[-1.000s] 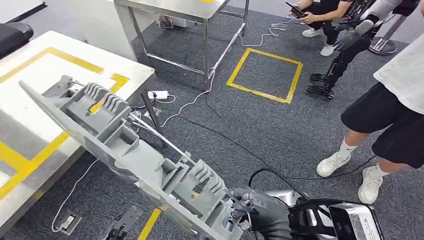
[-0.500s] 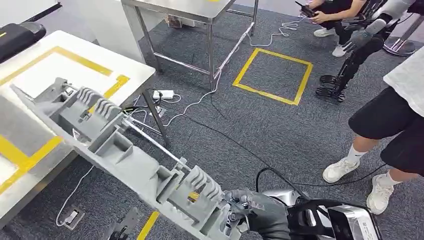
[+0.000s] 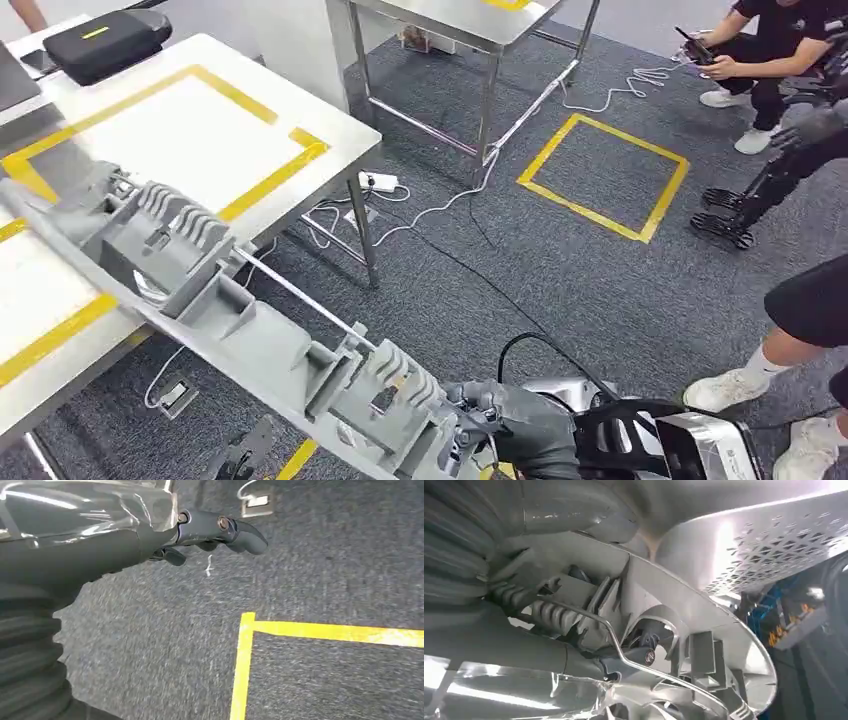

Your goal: Take the parts from the cabinet and place them on the table.

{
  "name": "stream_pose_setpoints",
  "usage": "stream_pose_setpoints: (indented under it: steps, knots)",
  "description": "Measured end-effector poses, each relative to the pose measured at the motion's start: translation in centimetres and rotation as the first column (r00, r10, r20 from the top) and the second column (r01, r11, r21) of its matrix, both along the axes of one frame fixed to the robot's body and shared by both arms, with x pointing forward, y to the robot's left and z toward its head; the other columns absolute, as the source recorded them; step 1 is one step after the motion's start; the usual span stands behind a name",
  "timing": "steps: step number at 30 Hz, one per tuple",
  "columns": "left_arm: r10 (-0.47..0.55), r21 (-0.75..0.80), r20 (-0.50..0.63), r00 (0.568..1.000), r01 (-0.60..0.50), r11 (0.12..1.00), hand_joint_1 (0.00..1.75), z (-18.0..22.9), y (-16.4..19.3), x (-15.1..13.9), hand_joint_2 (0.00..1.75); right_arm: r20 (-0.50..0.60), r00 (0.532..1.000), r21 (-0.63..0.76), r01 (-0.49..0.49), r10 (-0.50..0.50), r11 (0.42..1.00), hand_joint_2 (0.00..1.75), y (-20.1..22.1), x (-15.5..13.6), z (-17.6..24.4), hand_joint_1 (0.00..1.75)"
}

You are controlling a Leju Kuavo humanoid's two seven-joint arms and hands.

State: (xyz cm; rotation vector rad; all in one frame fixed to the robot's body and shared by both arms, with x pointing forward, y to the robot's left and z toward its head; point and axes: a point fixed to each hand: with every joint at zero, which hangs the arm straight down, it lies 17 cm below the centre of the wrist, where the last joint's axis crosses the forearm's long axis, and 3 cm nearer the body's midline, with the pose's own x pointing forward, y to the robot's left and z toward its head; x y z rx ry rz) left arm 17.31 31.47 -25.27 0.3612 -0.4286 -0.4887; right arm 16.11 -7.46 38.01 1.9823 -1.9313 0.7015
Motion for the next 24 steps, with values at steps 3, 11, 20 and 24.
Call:
stream_pose_setpoints:
  steps: [3,11,20,24]
  knots:
    - [-0.001,-0.004,-0.002,1.000,0.001,1.000,0.00,0.0,-0.3,-0.1,1.75,0.004,1.000,0.000,0.000,0.000,1.000,1.75,0.0,0.0,0.1,1.75]
    - [0.000,-0.003,-0.013,1.000,0.000,1.000,0.00,-0.3,0.0,-0.9,1.75,0.007,1.000,0.011,-0.005,0.005,1.000,1.75,0.1,0.1,0.5,1.75]
    - [0.000,-0.010,-0.003,1.000,0.000,1.000,0.00,-0.1,-0.2,-0.4,1.75,0.006,1.000,0.012,-0.006,0.006,1.000,1.75,0.2,0.1,0.5,1.75]
    - [0.007,-0.009,-0.003,1.000,-0.007,1.000,0.00,-0.2,0.1,-0.6,1.75,0.006,1.000,0.014,-0.007,0.007,1.000,1.75,0.2,0.0,0.6,1.75]
